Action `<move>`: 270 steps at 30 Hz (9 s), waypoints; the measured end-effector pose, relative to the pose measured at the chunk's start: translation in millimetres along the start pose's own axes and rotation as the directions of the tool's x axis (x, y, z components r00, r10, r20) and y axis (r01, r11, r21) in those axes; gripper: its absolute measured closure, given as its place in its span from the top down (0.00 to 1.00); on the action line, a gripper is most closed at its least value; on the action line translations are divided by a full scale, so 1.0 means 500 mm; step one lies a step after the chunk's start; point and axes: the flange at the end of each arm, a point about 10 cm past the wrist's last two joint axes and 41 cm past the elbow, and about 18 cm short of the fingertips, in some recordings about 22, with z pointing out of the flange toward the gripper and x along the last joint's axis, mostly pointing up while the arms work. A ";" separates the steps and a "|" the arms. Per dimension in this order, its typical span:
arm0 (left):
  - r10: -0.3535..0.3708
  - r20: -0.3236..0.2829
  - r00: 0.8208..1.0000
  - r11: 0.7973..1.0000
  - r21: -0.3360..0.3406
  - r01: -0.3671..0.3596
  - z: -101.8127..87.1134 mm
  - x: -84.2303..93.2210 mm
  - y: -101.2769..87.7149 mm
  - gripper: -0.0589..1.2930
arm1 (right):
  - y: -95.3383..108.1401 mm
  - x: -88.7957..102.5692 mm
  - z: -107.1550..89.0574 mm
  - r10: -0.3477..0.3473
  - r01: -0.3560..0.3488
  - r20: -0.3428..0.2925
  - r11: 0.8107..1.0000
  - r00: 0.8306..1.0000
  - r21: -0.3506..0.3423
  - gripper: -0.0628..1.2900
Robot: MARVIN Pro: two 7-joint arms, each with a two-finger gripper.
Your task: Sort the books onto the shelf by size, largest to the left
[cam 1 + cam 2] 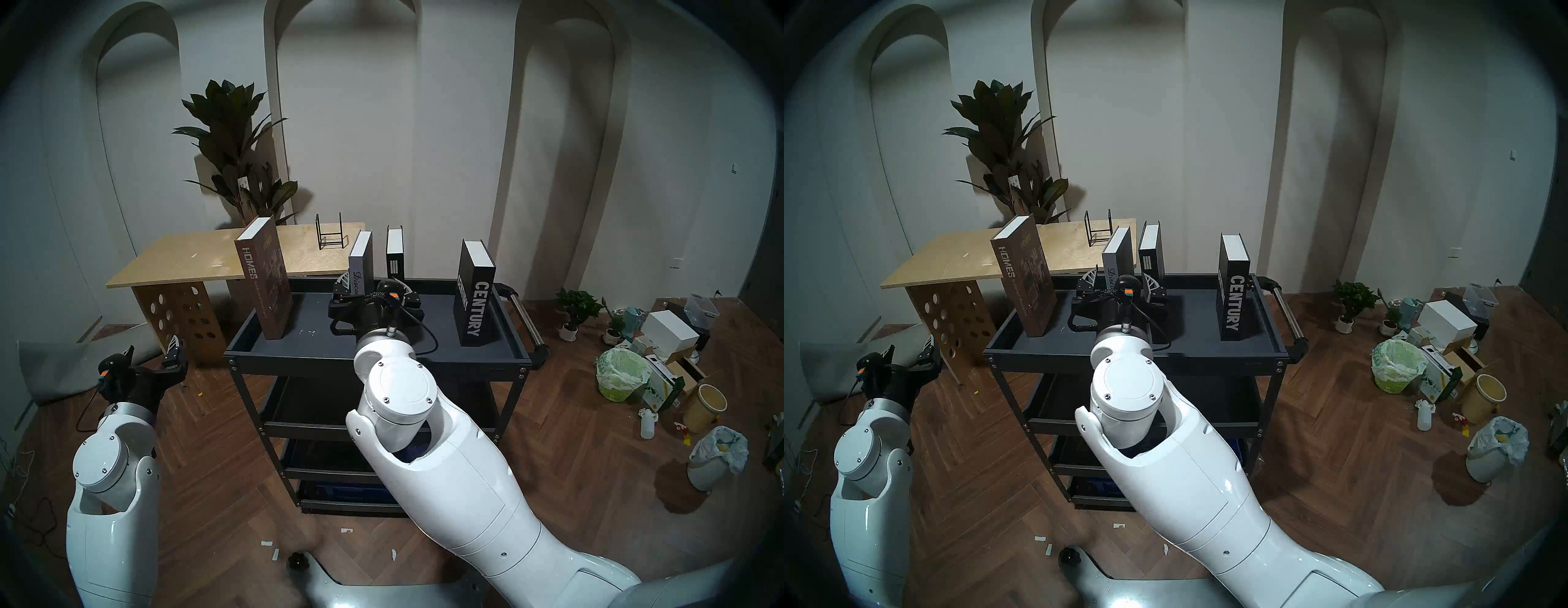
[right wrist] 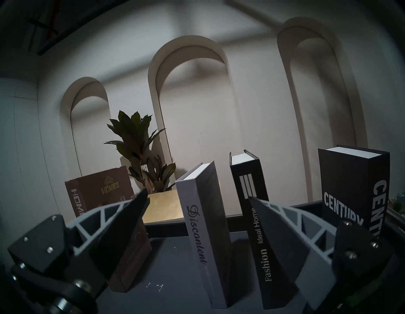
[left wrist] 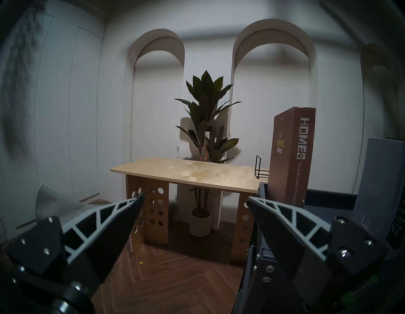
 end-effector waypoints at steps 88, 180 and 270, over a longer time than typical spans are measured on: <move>-0.004 0.026 1.000 1.000 0.023 0.004 0.032 -0.030 -0.069 0.96 | -0.070 -0.148 0.195 -0.086 0.075 -0.068 0.986 0.994 -0.152 0.95; -0.015 0.006 1.000 0.982 -0.186 0.016 0.034 -0.020 0.094 0.96 | -0.068 0.388 0.279 0.203 -0.400 -0.712 0.909 0.672 -0.118 0.27; 0.069 0.030 0.997 0.989 -0.133 -0.064 -0.089 -0.005 0.288 0.96 | 0.227 0.394 0.149 -0.188 0.186 -0.061 0.982 0.980 -0.034 0.25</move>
